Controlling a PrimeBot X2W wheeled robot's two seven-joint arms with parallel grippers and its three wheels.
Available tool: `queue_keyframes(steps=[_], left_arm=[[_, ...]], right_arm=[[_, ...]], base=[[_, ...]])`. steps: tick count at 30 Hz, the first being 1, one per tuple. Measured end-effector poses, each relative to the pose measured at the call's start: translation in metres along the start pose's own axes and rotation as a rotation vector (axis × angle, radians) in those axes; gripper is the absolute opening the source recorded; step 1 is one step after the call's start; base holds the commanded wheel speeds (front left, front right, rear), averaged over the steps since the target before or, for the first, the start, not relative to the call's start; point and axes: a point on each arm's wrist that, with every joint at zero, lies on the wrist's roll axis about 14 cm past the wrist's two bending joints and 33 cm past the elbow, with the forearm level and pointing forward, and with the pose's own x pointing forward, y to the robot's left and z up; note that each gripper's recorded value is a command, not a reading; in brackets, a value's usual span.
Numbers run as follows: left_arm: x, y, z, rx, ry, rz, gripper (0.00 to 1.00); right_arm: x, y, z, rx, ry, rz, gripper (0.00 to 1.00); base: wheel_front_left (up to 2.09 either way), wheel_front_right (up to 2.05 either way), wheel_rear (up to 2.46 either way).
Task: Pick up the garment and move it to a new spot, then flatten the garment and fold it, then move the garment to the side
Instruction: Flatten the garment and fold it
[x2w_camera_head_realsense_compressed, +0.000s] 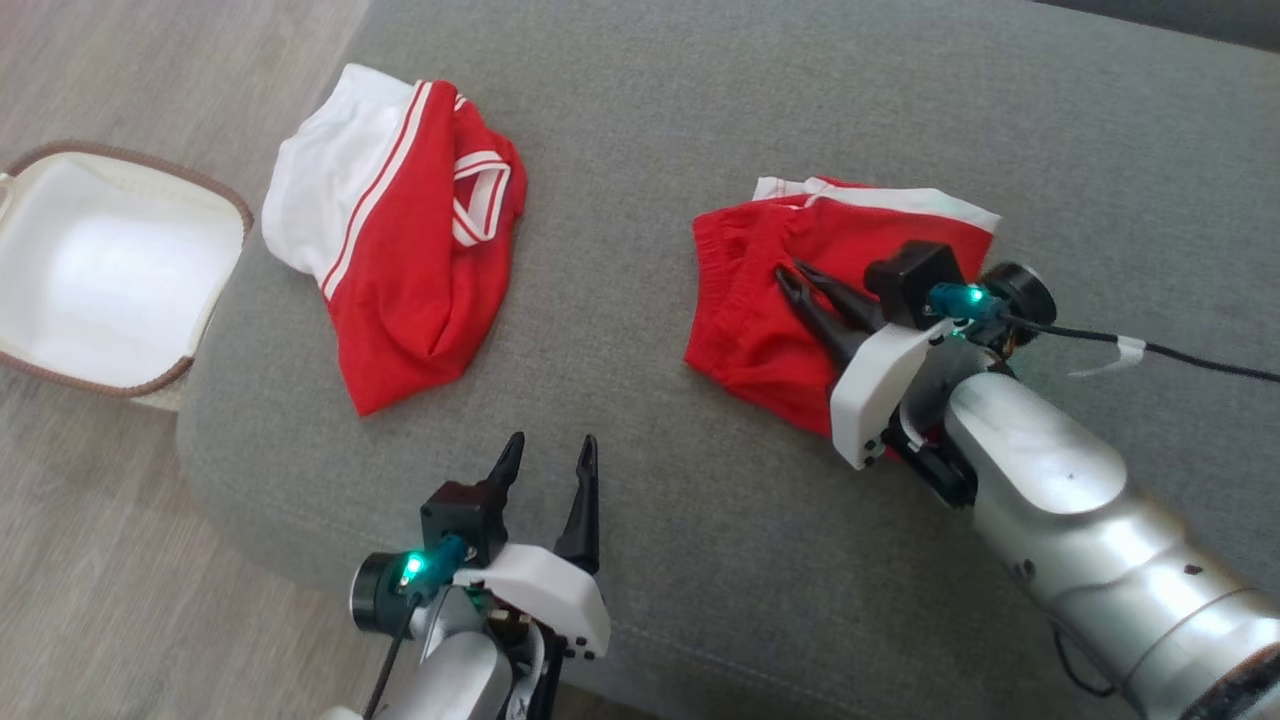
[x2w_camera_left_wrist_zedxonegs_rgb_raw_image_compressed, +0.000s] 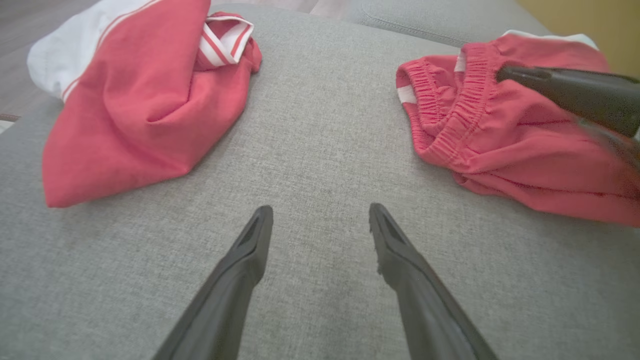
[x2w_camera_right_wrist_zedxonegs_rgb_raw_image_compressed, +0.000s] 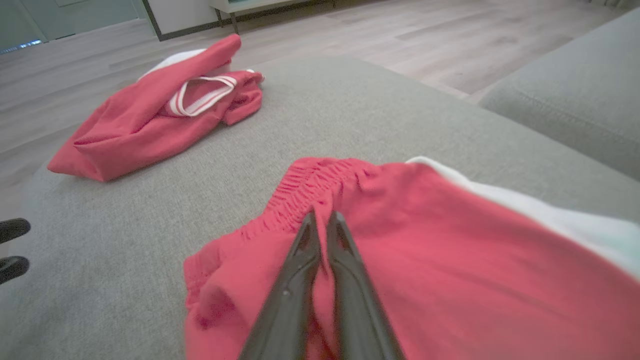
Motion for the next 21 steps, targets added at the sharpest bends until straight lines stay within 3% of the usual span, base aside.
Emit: queue_keyframes(steps=[6, 13, 18, 21], left_arm=[[0.005, 0.001, 0.004, 0.001, -0.009, 0.007, 1.00], [0.014, -0.009, 0.015, 0.015, -0.042, -0.024, 1.00], [0.021, -0.021, 0.025, 0.033, -0.073, -0.060, 1.00], [0.027, -0.031, 0.032, 0.049, -0.098, -0.089, 1.00]], right_arm=[[0.001, 0.000, -0.016, 0.073, 0.023, -0.019, 1.00], [-0.016, -0.022, -0.001, 0.145, -0.086, -0.115, 1.00], [-0.046, -0.067, 0.022, 0.193, -0.190, -0.265, 1.00], [-0.094, -0.117, 0.040, 0.215, -0.306, -0.448, 1.00]], base=[[0.00, 0.00, 0.00], [0.00, 0.00, 0.00], [0.00, 0.00, 0.00], [0.00, 0.00, 0.00]])
